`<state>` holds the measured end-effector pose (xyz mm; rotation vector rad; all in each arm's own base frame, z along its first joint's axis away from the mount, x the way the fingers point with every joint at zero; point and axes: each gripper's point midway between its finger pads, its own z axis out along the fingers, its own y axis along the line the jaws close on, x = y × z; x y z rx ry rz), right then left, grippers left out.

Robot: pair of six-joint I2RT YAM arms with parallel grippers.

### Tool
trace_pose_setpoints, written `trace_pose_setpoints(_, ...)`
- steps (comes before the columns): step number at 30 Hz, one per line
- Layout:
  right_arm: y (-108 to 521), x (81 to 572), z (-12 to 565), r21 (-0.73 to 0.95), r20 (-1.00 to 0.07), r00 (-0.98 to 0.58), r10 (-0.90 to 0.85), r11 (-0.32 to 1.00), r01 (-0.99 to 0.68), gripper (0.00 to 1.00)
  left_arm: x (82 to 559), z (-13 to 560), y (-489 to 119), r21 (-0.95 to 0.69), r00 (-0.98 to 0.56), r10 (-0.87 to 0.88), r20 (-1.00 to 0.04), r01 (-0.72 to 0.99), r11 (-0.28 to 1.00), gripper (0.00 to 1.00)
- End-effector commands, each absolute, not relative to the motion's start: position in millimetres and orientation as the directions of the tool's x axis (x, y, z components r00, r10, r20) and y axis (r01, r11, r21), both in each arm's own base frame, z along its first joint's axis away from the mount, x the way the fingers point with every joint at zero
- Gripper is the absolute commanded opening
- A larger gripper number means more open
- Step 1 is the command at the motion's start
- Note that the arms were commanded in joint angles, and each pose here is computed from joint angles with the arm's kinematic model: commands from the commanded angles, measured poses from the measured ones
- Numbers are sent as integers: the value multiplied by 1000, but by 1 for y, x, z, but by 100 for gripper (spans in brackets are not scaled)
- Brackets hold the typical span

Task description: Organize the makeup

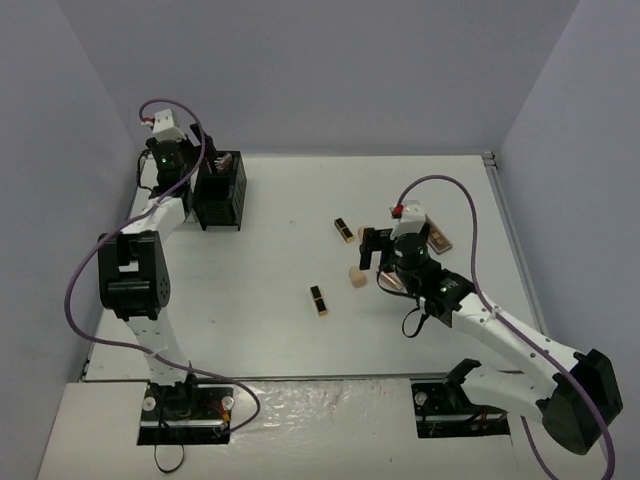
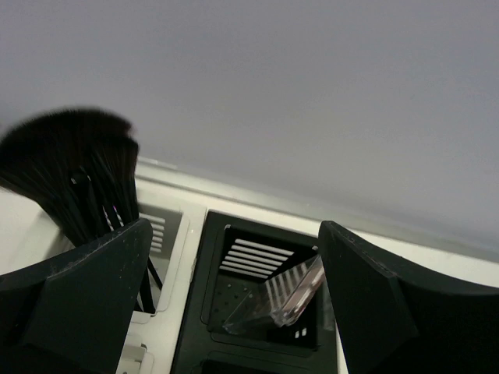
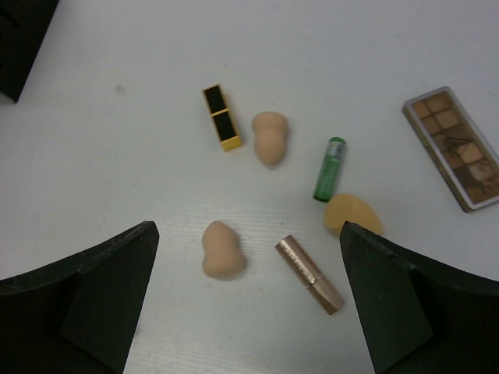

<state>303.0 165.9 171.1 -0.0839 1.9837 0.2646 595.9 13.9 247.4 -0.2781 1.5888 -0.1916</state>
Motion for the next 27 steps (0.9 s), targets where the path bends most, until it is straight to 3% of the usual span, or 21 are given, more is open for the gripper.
trace_pose_setpoints(1, 107, 333, 188, 225, -879, -419, 230, 972, 62, 100, 541, 392, 14, -290, 172, -283, -944, -19, 957, 88)
trace_pose_setpoints(11, 40, 366, 121, 192, -761, -562, 323, 940, 281, 100, 421, 373, -37, -341, -126, -343, -931, -38, 939, 92)
trace_pose_setpoints(18, 14, 402, 92, 149, -698, -663, 270, 961, 235, 100, 322, 327, -74, -361, -324, -320, -890, 74, 930, 97)
trace_pose_setpoints(27, -15, 420, 71, 108, -666, -716, 209, 977, 185, 100, 249, 305, -55, -234, -321, -190, -928, 105, 966, 97)
